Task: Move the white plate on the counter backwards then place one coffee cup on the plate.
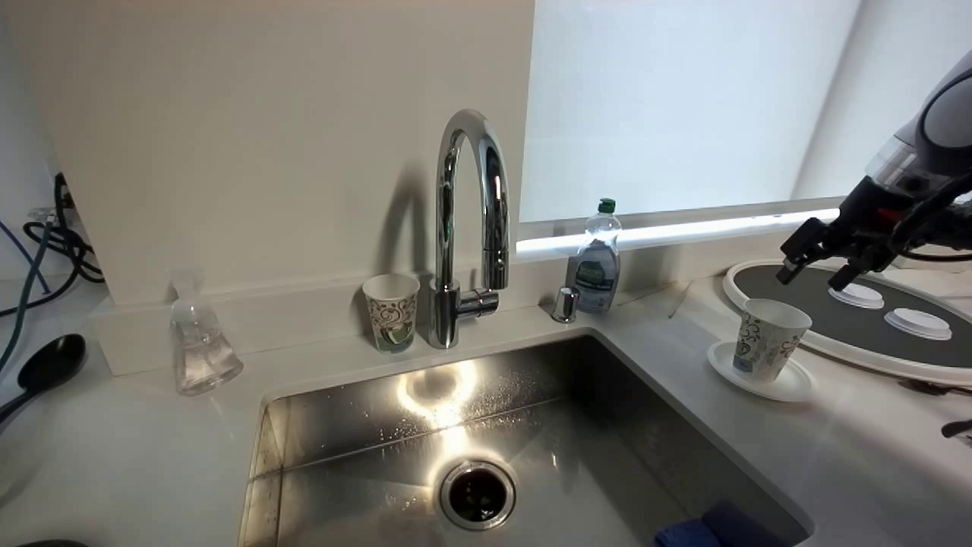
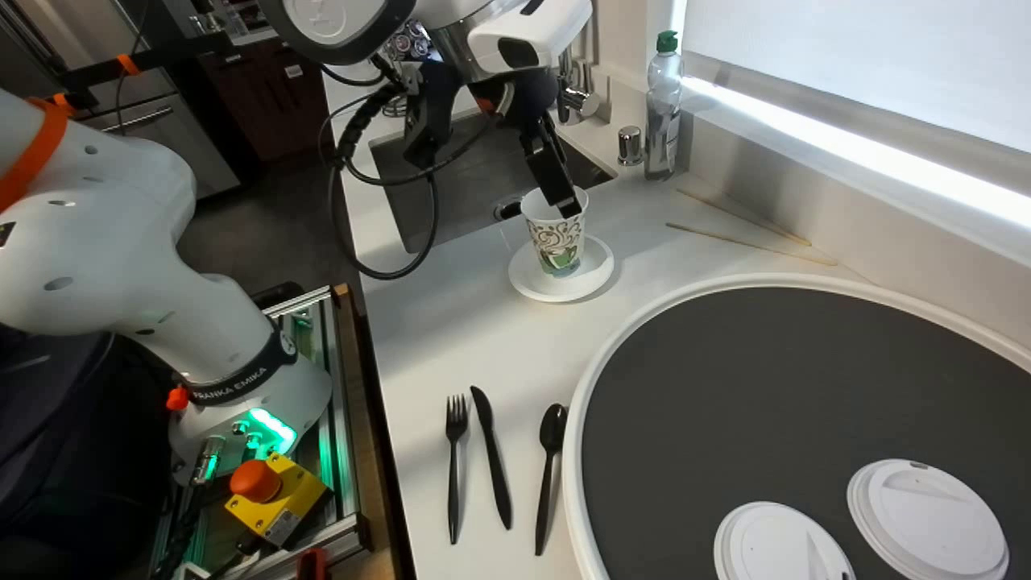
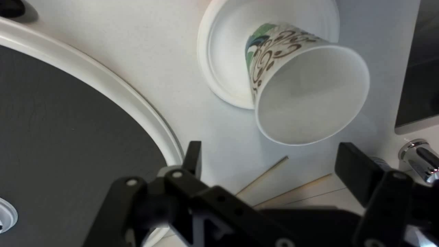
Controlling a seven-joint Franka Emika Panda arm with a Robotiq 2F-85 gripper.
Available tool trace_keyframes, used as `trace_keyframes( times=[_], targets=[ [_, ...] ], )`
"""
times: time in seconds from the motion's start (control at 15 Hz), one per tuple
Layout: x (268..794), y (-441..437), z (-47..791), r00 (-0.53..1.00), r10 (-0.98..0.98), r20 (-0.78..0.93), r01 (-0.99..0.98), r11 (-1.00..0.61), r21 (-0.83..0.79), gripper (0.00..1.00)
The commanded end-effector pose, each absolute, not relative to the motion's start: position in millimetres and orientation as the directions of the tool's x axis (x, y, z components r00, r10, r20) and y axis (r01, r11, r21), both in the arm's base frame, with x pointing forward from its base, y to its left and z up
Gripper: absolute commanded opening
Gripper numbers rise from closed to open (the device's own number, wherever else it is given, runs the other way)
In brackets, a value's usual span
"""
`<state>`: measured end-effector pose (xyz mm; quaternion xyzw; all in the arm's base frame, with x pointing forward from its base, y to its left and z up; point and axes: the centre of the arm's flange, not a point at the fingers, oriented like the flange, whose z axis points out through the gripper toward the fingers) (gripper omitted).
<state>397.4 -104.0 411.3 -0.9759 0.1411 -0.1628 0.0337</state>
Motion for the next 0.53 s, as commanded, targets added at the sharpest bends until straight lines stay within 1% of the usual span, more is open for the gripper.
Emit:
trace_keyframes(
  times=[0.0, 0.47],
  targets=[
    [377.2, -100.3, 427.8, 0.93, -0.228, 0.289, -0.205, -0.973, -0.105, 1.0],
    [356.3, -82.0, 439.6, 0.963, -0.099, 0.25, -0.074, -0.991, -0.108, 1.0]
  ],
)
